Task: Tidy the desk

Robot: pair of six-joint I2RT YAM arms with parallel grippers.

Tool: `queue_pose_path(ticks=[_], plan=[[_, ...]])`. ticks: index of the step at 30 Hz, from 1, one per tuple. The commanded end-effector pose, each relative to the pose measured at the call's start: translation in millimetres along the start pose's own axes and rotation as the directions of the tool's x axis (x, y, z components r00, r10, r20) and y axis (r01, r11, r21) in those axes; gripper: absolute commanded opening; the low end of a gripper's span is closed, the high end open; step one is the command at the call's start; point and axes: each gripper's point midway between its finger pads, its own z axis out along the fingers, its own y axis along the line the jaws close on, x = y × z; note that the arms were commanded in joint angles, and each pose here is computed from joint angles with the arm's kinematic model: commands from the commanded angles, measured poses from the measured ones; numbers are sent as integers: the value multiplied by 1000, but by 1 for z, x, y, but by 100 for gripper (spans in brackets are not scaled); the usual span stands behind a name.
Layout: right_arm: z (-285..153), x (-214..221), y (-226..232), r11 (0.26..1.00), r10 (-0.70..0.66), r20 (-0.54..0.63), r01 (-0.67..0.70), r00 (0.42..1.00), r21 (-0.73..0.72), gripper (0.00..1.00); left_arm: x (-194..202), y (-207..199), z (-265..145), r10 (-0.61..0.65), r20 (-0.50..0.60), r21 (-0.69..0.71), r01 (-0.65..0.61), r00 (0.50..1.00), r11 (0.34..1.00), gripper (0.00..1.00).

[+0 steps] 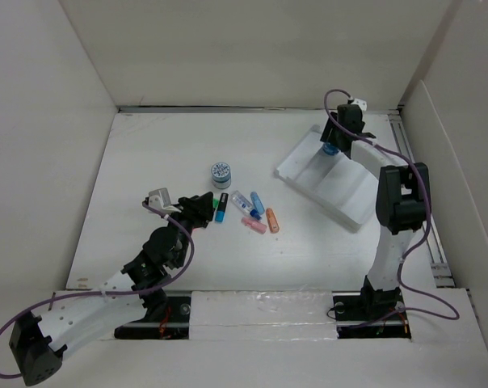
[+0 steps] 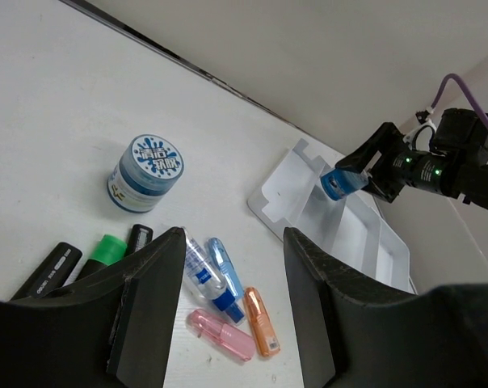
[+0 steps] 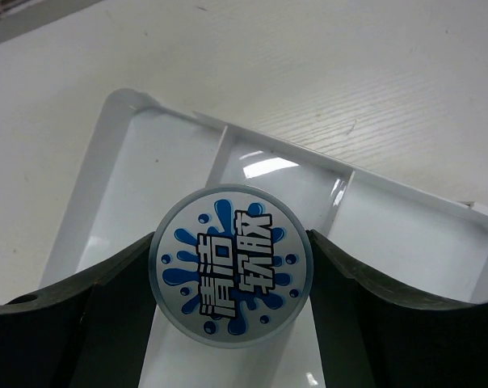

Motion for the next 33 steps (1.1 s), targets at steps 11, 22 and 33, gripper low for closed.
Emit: queue_pose_path(ticks=[11,22,33], plan=[[8,-39,-13,997,67,37,-69,997,32,72,-11,-8,1,-29,34,26,28,999,999,48],[-20,-59,-3,997,69,67,-66,995,-42,89,-13,-11,1,-32,32,32,31,999,999,47],[-156,-2,198,821,-96,172,176,980,-544,8,-28,11,-5,-128,108,-67,136,986,989,45]])
